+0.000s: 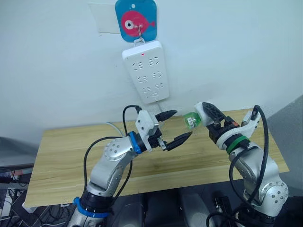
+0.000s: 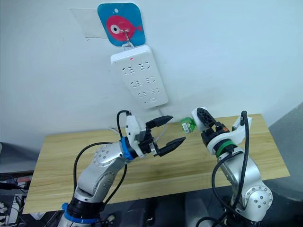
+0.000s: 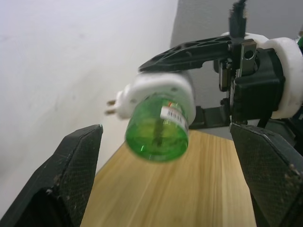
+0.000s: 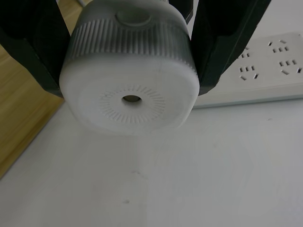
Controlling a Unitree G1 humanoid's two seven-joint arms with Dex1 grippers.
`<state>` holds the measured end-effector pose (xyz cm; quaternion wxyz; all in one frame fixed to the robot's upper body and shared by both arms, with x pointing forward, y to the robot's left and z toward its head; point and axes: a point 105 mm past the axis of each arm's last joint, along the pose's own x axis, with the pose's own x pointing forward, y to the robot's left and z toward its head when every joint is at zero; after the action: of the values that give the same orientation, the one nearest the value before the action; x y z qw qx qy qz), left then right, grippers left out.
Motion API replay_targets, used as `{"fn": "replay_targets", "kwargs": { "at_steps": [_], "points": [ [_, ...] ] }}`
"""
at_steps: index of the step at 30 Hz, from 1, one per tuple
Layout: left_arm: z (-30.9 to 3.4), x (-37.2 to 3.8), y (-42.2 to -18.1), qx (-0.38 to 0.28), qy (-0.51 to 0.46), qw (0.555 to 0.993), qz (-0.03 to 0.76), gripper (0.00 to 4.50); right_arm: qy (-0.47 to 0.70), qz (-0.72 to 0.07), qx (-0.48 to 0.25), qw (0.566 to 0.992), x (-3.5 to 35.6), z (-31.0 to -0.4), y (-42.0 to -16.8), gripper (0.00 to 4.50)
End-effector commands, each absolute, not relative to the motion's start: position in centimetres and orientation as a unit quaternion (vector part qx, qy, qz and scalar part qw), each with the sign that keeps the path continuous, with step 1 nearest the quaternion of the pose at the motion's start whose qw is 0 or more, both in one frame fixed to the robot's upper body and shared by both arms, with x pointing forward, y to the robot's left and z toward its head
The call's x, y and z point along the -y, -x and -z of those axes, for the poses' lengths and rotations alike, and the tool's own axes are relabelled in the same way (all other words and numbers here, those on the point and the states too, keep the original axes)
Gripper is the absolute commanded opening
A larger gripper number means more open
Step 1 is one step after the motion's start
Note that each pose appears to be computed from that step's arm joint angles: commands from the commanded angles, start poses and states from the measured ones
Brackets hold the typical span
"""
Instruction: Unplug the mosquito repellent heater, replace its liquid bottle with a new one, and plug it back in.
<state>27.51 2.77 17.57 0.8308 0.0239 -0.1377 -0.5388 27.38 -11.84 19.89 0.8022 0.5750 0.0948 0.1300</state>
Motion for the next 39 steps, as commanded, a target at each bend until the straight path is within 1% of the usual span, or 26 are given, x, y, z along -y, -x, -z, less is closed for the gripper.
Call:
{"fn": "replay_targets", "kwargs": {
  "at_steps": [1,9,20,23,27,28,29,34,38,39],
  "points": [
    [-17.6,-1.7,-27.1,0.155,-0.029,0.815,0.557,4.48,-0.582,-0.160,-0.077,0.794,11.3,-21.3,-26.4,2.97],
    [-18.2,-1.2,-28.5,0.173,-0.017,0.828,0.533,4.48,-0.579,-0.166,-0.077,0.795,11.0,-21.5,-26.1,2.97],
    [-18.1,-1.1,-28.9,0.170,-0.019,0.825,0.539,4.48,-0.572,-0.179,-0.074,0.797,10.7,-21.8,-26.0,2.97],
    [-18.2,-1.0,-28.9,0.169,-0.009,0.825,0.539,3.92,-0.571,-0.182,-0.075,0.797,10.6,-21.8,-26.0,2.97],
    [-18.3,-0.9,-28.8,0.171,-0.008,0.824,0.540,2.70,-0.568,-0.186,-0.077,0.798,10.5,-21.7,-25.9,2.97],
    [-18.3,-0.9,-28.8,0.171,-0.008,0.824,0.540,2.43,-0.568,-0.187,-0.078,0.798,10.4,-21.7,-25.9,2.97],
    [-18.3,-0.9,-28.8,0.171,-0.008,0.824,0.540,2.28,-0.568,-0.188,-0.078,0.798,10.4,-21.7,-25.9,2.97],
    [-18.4,-0.9,-28.9,0.173,-0.011,0.823,0.541,2.28,-0.567,-0.192,-0.084,0.797,10.1,-21.6,-25.9,2.97],
    [-18.3,-1.1,-28.7,0.179,-0.036,0.815,0.550,2.28,-0.573,-0.193,-0.097,0.791,9.8,-21.3,-25.8,2.97],
    [-18.2,-1.2,-28.7,0.180,-0.042,0.812,0.553,2.28,-0.574,-0.195,-0.099,0.789,9.8,-21.3,-25.8,3.32]
  ]
}}
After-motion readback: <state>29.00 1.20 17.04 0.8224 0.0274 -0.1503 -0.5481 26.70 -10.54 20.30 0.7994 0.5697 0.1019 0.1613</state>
